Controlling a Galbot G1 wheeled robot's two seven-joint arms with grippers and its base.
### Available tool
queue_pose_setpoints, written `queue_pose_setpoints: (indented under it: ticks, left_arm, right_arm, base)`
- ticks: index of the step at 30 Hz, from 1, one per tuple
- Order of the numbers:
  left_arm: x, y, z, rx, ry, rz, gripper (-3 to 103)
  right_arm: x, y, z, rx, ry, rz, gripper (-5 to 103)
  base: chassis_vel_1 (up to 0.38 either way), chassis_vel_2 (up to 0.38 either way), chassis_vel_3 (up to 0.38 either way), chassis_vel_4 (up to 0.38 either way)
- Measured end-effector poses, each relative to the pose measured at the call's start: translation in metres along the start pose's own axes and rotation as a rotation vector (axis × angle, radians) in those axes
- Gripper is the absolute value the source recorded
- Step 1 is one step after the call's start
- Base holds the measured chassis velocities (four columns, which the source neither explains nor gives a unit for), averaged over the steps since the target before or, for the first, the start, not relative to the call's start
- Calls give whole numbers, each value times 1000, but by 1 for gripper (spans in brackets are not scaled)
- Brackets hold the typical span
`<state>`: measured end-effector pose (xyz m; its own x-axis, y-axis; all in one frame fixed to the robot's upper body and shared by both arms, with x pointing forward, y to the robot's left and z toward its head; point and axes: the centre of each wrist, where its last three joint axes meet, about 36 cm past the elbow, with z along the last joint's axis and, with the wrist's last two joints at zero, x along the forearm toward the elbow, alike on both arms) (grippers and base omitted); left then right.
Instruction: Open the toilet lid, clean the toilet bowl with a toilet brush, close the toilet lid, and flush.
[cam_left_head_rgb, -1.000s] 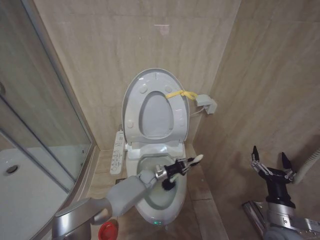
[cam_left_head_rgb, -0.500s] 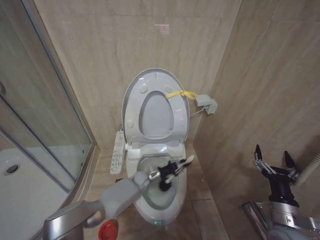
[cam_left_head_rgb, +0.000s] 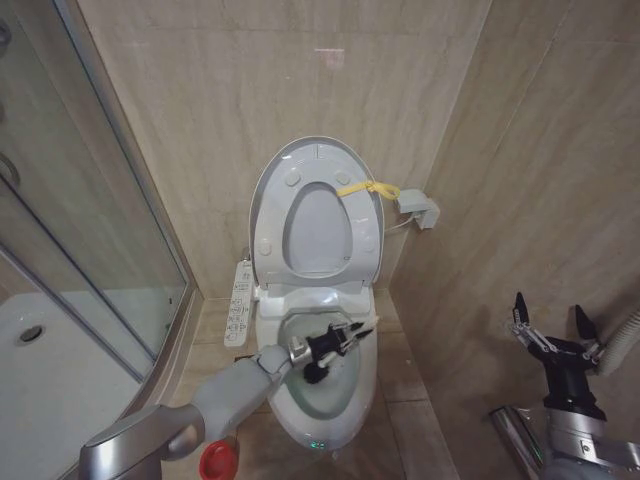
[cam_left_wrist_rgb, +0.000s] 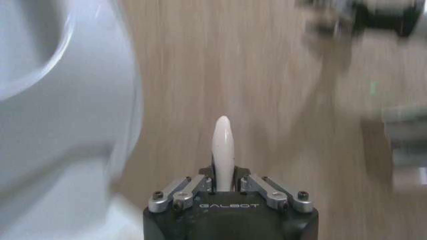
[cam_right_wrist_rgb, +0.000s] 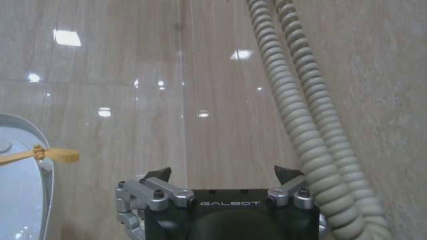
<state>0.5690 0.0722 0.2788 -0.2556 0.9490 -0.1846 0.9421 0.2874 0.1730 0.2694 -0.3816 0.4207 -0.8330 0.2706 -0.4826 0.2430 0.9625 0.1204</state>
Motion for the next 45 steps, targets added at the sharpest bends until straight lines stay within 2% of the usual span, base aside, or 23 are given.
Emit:
queue_pose_setpoints:
  ticks: [2,4,5,7,10,13,15,16,18,20,23,24,26,27,28,29,32,35,37,38,40,43,45]
  left_arm:
    - [-11,1,-8,2,-26,3,19]
    - [17,3,10,-9,51,12,19]
    - [17,3,10,-9,51,12,19]
    - [42,-2,25,-12,109,19,19]
    - [31,-3,19,-11,77,14,19]
    - [-9,-7,-2,-2,-10,26,19]
    - [-10,-6,-1,-7,-8,28,19]
    - [-4,-4,3,-16,12,34,19]
    - [31,-7,25,-26,99,47,19]
    - [33,-7,26,-26,102,45,19]
    - [9,-3,7,-18,29,22,19]
    - [9,-3,7,-18,29,22,19]
    - [-14,-1,-8,-13,-26,23,19]
    - [-10,1,-4,-18,-10,21,19]
    - [6,1,8,-27,36,30,19]
    - [6,1,8,-27,36,30,19]
    - [34,-3,25,-34,99,34,19]
    - [23,-4,18,-30,66,29,19]
    - [-8,-8,0,-26,-8,40,19]
    - [-10,-7,0,-30,-11,41,19]
    - [-8,-5,2,-37,-2,43,19]
    - [24,-4,23,-44,80,34,19]
    - [24,-3,23,-44,80,33,19]
  right_arm:
    - [-4,1,4,-3,0,2,100]
    - [-4,1,6,-2,3,-2,100]
    - [-4,1,6,-2,3,-2,100]
    - [2,-1,2,3,10,2,100]
    - [2,-1,-1,3,3,1,100]
    - [-2,0,1,-1,-1,5,100]
    - [-2,1,2,-2,0,4,100]
    - [-3,2,4,-2,1,2,100]
    - [5,2,1,0,12,5,100]
    - [6,1,0,1,12,5,100]
    - [3,1,-2,3,5,4,100]
    - [3,1,-2,3,5,4,100]
    - [0,1,1,0,3,7,100]
    - [-1,3,3,-4,4,7,100]
    - [-1,4,4,-5,6,6,100]
    - [-1,4,4,-5,6,6,100]
    - [5,4,0,0,13,5,100]
    - [4,2,-1,3,10,3,100]
    - [3,1,0,7,10,4,100]
    - [2,0,1,7,9,5,100]
    - [1,1,2,5,8,6,100]
    - [6,0,0,7,16,6,100]
    - [7,0,0,6,16,5,100]
  base:
    - [0,0,0,0]
    - [0,0,0,0]
    - [0,0,0,0]
    - [0,0,0,0]
    - [0,0,0,0]
    - [0,0,0,0]
    - [0,0,0,0]
    - [0,0,0,0]
    - [0,0,0,0]
    - [0,0,0,0]
    - [0,0,0,0]
    - [0,0,0,0]
    - [0,0,0,0]
    - [0,0,0,0]
    - [0,0,0,0]
    - [0,0,0,0]
    - [0,0,0,0]
    - [0,0,0,0]
    - [0,0,0,0]
    - [0,0,0,0]
    - [0,0,0,0]
    - [0,0,0,0]
    - [0,0,0,0]
